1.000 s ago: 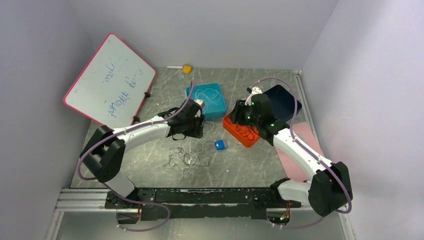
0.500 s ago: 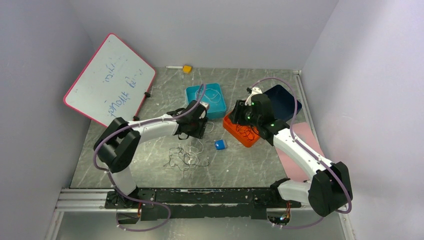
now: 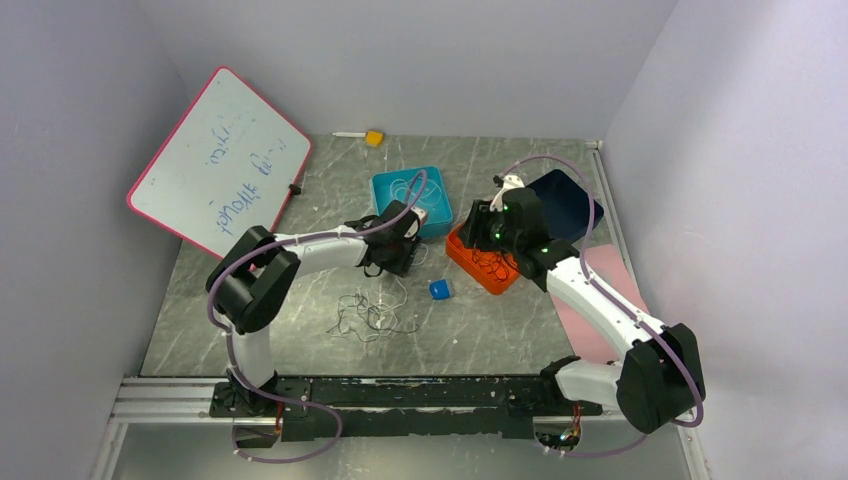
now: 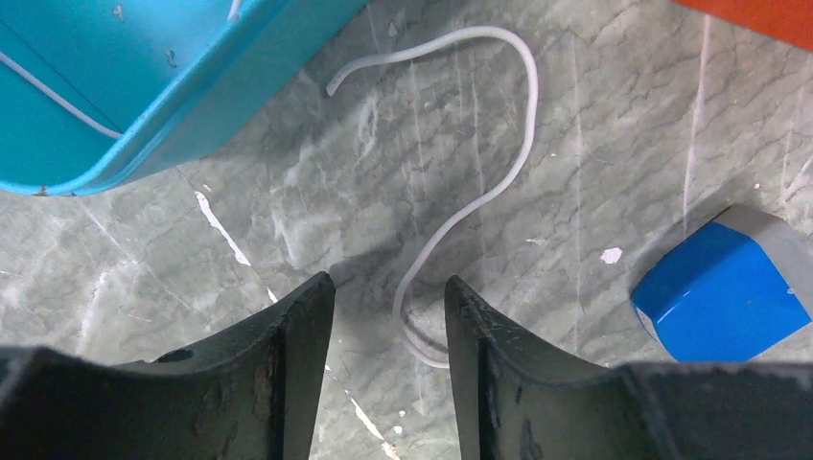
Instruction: Untangle the cables
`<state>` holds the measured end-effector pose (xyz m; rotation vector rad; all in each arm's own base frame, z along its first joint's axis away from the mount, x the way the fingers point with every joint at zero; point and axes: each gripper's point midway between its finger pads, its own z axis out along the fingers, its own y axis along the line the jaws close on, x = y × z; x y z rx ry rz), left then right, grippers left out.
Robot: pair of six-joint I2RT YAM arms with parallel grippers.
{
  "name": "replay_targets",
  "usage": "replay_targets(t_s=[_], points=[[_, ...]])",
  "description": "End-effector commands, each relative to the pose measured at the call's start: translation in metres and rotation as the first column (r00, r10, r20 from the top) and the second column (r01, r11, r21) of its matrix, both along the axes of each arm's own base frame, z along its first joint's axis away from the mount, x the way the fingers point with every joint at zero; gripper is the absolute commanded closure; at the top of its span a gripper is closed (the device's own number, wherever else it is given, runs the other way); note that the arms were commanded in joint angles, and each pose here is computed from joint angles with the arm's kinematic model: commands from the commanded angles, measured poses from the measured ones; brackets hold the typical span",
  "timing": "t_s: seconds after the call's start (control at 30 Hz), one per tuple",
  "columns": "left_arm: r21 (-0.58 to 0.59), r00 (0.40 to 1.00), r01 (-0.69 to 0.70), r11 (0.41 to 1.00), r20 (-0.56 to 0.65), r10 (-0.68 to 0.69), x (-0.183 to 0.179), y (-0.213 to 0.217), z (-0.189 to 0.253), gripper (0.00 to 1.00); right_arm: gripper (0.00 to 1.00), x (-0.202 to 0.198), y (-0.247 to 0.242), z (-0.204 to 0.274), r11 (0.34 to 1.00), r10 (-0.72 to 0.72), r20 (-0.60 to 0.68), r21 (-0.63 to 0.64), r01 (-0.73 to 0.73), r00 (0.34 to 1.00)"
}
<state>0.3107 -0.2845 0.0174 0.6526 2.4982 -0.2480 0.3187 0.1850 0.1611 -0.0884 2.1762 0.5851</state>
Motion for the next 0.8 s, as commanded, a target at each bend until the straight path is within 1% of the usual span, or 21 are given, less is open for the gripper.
replay_targets(t_s=[0.0,0.1,0.33,0.43,0.53,0.77], points=[[-0.018,0.999,0.036,0.999,0.008,-0.036,0.003,-0.009,0.0,0.5,0.49,-0.005,0.0,-0.009,1.0,0.008,-0.015,-0.014,-0.008,1.0],[-0.012,0.999,0.039,0.999,-0.002,-0.039,0.001,-0.008,-0.005,0.56,0.49,-0.005,0.0,-0.01,1.0,0.009,-0.018,-0.014,-0.009,1.0],[-0.014,0.999,0.041,0.999,-0.023,-0.041,-0.003,-0.007,-0.012,0.77,0.49,-0.004,0.0,-0.01,1.0,0.009,-0.017,-0.015,-0.009,1.0],[-0.017,0.999,0.032,0.999,-0.013,-0.032,-0.003,-0.006,-0.007,0.85,0.49,-0.004,-0.001,-0.01,1.0,0.006,-0.016,-0.017,-0.006,1.0],[-0.027,1.0,0.025,0.999,0.01,-0.025,0.001,-0.007,0.007,0.92,0.49,-0.005,0.0,-0.008,1.0,0.009,-0.01,-0.014,-0.009,1.0],[-0.099,0.993,0.013,0.995,0.122,-0.001,0.013,-0.012,0.076,0.93,0.49,-0.005,0.006,0.004,0.999,0.036,0.036,0.024,-0.037,0.999]])
